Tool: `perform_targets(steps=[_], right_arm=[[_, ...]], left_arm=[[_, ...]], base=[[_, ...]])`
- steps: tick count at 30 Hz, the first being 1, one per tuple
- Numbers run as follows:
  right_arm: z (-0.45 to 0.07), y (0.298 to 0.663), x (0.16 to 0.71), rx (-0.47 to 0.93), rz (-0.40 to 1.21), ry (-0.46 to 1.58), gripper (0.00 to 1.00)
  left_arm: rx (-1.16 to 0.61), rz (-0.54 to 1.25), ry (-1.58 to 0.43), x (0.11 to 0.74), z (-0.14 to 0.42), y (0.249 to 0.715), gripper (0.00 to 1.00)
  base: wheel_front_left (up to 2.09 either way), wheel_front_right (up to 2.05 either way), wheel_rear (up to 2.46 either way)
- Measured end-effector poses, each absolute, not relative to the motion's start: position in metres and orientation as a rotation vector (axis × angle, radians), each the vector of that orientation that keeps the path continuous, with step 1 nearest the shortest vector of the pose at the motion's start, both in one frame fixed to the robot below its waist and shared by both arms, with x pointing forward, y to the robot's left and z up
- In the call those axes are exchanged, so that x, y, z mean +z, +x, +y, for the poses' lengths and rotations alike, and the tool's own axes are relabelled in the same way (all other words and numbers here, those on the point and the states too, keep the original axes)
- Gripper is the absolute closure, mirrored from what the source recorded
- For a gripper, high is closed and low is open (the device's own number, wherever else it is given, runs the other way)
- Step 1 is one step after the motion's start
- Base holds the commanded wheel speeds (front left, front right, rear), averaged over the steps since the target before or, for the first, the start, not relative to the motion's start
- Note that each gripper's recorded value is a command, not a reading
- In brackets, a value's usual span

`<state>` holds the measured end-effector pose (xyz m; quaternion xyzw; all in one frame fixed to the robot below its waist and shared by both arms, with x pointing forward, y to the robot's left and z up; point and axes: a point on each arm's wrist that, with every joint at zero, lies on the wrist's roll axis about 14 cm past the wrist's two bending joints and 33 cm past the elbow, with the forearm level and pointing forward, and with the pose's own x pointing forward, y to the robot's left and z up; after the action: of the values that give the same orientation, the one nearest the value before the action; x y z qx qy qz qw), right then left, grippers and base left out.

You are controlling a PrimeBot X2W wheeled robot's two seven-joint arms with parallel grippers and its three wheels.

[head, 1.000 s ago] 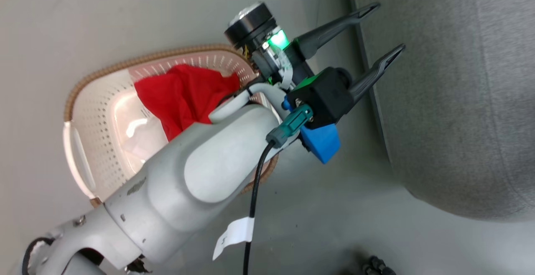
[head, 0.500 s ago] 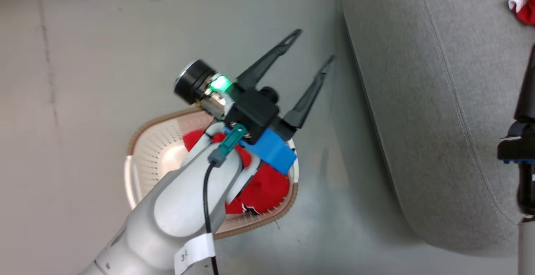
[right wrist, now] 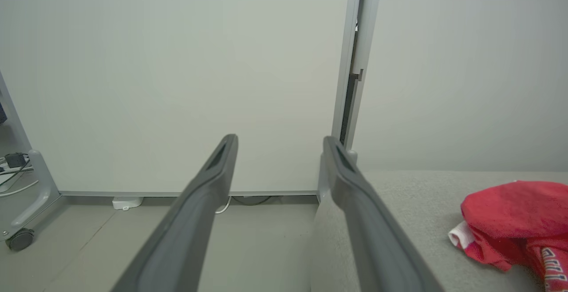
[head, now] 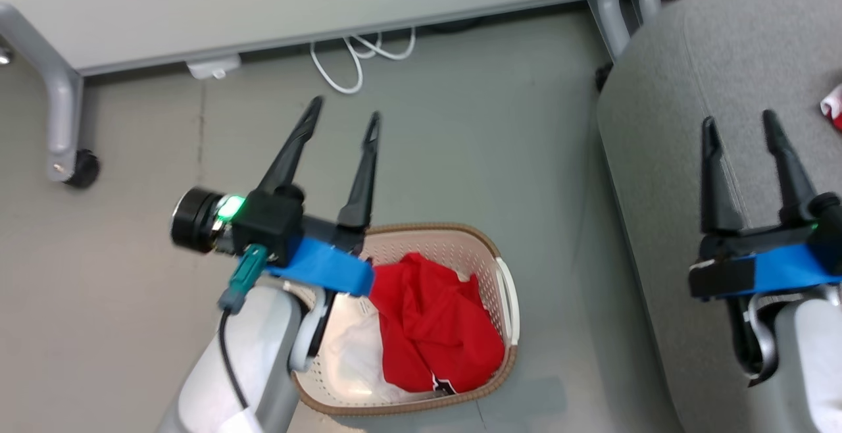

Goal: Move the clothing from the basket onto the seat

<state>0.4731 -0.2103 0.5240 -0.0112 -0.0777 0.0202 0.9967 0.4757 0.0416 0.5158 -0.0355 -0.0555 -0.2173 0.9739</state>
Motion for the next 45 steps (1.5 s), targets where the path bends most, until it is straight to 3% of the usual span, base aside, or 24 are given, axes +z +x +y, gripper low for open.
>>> perform_targets(steps=[9, 17, 29, 45], right_arm=[[-0.167, 0.448, 0.534, 0.131, -0.17, 0.033, 0.0], [-0.162, 0.416, 0.528, 0.131, -0.148, 0.058, 0.0], [-0.168, 0.387, 0.518, 0.106, -0.118, 0.074, 0.0], [-0.169, 0.384, 0.513, 0.096, -0.105, 0.087, 0.0]], left_arm=[[-0.243, -0.15, -0.064, 0.532, 0.106, 0.437, 0.0], [-0.133, -0.129, -0.086, 0.525, 0.142, 0.396, 0.0], [-0.11, -0.089, -0.085, 0.51, 0.155, 0.367, 0.0], [-0.128, -0.078, -0.086, 0.507, 0.152, 0.367, 0.0]], base=[[0.0, 0.0, 0.0], [0.0, 0.0, 0.0], [0.0, 0.0, 0.0], [0.0, 0.0, 0.0]])
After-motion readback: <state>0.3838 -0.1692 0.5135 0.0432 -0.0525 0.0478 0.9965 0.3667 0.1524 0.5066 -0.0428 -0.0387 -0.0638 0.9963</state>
